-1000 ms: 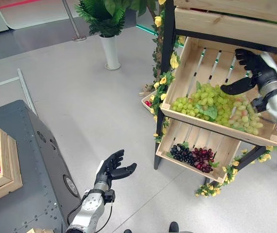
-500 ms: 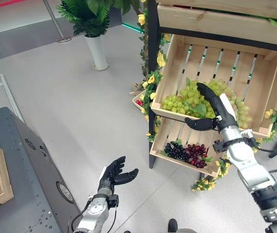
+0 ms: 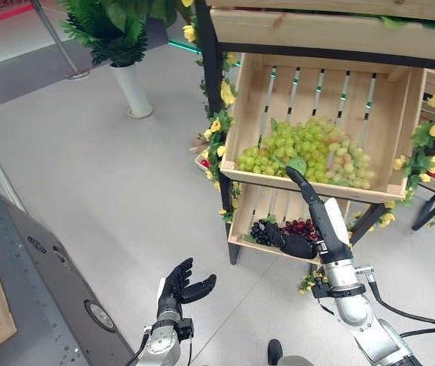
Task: Pick up the fruits from the basket on one side to the basket on the other side
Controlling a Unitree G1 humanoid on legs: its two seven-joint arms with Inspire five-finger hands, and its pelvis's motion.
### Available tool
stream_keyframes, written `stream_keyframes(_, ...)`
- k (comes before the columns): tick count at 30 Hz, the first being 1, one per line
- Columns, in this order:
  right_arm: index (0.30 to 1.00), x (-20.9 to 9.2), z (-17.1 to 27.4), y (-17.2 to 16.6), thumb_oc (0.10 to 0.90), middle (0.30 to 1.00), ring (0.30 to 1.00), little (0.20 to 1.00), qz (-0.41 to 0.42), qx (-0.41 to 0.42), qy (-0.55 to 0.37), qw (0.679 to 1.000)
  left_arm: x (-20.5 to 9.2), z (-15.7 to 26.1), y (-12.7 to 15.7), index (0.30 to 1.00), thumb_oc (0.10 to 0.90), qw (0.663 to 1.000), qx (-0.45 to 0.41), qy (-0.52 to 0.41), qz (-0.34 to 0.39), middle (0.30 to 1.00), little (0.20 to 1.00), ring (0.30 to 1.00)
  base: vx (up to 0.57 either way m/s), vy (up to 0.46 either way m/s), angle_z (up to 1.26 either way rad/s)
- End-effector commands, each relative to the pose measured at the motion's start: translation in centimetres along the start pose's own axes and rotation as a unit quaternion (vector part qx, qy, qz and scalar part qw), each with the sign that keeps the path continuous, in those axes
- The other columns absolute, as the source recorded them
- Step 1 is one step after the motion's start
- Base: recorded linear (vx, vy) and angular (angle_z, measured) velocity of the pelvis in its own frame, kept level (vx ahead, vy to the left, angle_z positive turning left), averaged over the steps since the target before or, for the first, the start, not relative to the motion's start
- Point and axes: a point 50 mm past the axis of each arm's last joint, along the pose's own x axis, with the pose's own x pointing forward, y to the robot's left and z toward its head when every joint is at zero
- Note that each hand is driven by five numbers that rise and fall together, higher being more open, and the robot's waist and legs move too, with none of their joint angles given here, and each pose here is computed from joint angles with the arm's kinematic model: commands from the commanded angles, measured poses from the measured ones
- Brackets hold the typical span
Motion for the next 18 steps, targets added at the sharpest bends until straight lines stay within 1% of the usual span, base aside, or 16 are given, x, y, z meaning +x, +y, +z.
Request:
stream_keyframes(1,0.9,2.9,4.6,-0.8,0.8,0.9,0.9,0.9,-0.072,-0.011,-0.209,0.975,1.7,4.4,-0.9,0.9,0.8,0.993,-0.014,-0.116,-0.007,0.9,0.9,0.9,0.0,0.0,0.0)
stream_keyframes(3,0.9,2.7,4.7,0.1,0.8,0.9,0.9,0.9,-0.048,-0.04,-0.237,0.969,1.7,4.5,-1.0,0.9,0.8,0.993,-0.008,-0.12,-0.012,0.9,0.9,0.9,0.0,0.0,0.0)
stream_keyframes(9,0.9,1.9,2.9,1.9,0.8,0.9,0.9,0.9,0.025,-0.079,-0.228,0.97,2.0,4.2,-0.5,0.9,0.8,0.993,0.018,-0.117,-0.015,0.9,0.9,0.9,-0.01,-0.038,0.04)
stream_keyframes(11,0.9,1.2,1.8,2.7,0.8,0.9,0.9,0.9,0.068,-0.084,-0.2,0.974,2.2,3.6,-0.1,0.9,0.8,0.994,0.032,-0.103,-0.016,0.9,0.9,0.9,0.0,-0.051,0.06)
stream_keyframes(12,0.9,0.7,1.0,3.4,0.8,0.9,0.9,0.9,0.106,-0.084,-0.174,0.976,2.3,3.0,0.0,0.9,0.8,0.995,0.04,-0.087,-0.015,0.9,0.9,0.9,0.01,-0.045,0.13)
stream_keyframes(15,0.9,0.0,-0.1,4.2,0.8,0.9,0.9,0.9,0.147,-0.085,-0.138,0.976,2.4,2.2,0.5,0.9,0.8,0.997,0.048,-0.065,-0.012,0.9,0.9,0.9,0.0,-0.039,0.13)
stream_keyframes(16,0.9,-0.8,-1.1,4.8,0.8,0.9,0.9,0.9,0.174,-0.084,-0.102,0.976,2.4,1.5,0.7,0.9,0.8,0.997,0.057,-0.045,-0.012,0.9,0.9,0.9,0.0,-0.035,0.04)
stream_keyframes(18,0.9,-1.4,-2.0,5.1,0.8,0.9,0.9,0.9,0.187,-0.079,-0.062,0.977,2.4,0.9,0.9,0.9,0.8,0.997,0.067,-0.029,-0.012,0.9,0.9,0.9,0.01,-0.035,0.1)
